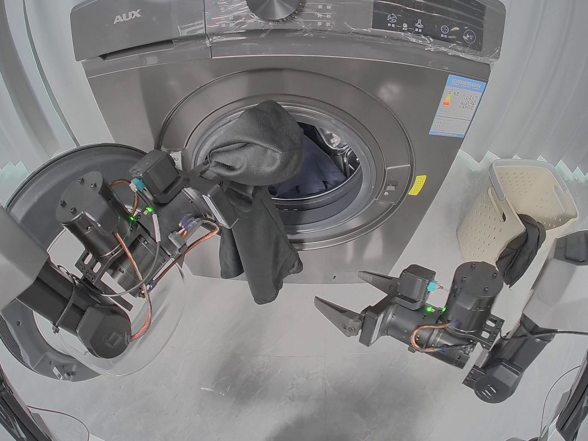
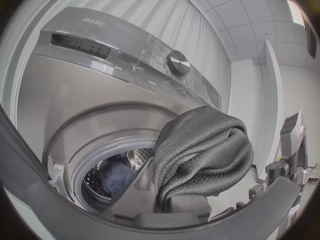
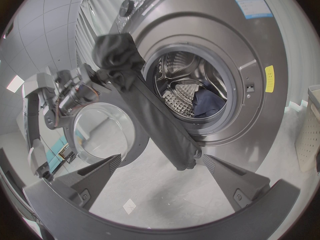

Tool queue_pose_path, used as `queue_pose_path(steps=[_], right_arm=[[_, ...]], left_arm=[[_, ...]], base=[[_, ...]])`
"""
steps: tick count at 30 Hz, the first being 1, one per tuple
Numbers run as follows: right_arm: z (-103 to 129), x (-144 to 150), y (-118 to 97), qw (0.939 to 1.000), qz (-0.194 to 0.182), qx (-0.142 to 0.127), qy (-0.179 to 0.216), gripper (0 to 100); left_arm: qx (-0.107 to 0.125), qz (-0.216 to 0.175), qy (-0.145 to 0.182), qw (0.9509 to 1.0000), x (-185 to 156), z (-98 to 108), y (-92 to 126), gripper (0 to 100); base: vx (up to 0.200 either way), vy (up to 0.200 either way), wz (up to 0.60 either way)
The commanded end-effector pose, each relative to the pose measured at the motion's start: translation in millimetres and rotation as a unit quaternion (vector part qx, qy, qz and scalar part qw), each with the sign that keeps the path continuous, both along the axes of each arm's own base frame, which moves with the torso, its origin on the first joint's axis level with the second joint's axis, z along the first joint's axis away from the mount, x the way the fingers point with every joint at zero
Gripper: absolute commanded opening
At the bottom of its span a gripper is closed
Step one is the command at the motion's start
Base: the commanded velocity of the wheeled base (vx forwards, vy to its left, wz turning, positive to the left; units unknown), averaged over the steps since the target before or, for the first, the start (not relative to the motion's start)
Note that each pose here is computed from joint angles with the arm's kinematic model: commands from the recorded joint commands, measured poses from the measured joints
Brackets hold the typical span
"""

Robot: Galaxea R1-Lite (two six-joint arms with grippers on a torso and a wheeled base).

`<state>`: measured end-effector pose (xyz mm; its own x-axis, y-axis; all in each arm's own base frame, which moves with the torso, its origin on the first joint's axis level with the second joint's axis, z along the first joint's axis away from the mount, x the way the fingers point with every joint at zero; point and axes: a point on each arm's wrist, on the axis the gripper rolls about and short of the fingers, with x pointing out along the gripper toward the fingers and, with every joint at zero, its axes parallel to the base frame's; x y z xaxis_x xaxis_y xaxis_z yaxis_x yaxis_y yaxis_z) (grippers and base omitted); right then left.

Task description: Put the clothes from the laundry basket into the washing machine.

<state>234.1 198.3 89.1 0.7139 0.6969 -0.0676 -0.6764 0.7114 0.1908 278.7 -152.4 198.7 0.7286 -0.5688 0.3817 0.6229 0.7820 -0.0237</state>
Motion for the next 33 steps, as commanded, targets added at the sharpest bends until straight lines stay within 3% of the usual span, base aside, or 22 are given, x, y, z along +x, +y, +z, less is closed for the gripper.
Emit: queue_pose_path(steps=[1,7,16,26,33], right_arm=[[-39,39,18,0.9997,-0.006,-0.019,0.015,100],[-55,61,36,0.9999,-0.006,-0.014,0.003,100],[-69,83,44,0.9998,-0.015,-0.010,-0.006,100],[-60,107,52,0.9986,-0.026,0.018,-0.043,100],[-54,119,45,0.9975,-0.041,0.024,-0.052,100]], left_arm=[[-0.010,-0.004,-0.019,0.9998,-7,13,2,0],[-0.014,-0.004,-0.028,0.9995,-7,18,1,0],[-0.019,-0.014,-0.034,0.9992,-12,22,-3,0],[-0.022,-0.029,-0.040,0.9985,-22,27,-8,0],[-0.022,-0.030,-0.038,0.9986,-22,26,-8,0]], base=[[0.000,0.000,0.00],[0.000,0.000,0.00],[0.000,0.000,0.00],[0.000,0.000,0.00],[0.000,0.000,0.00]])
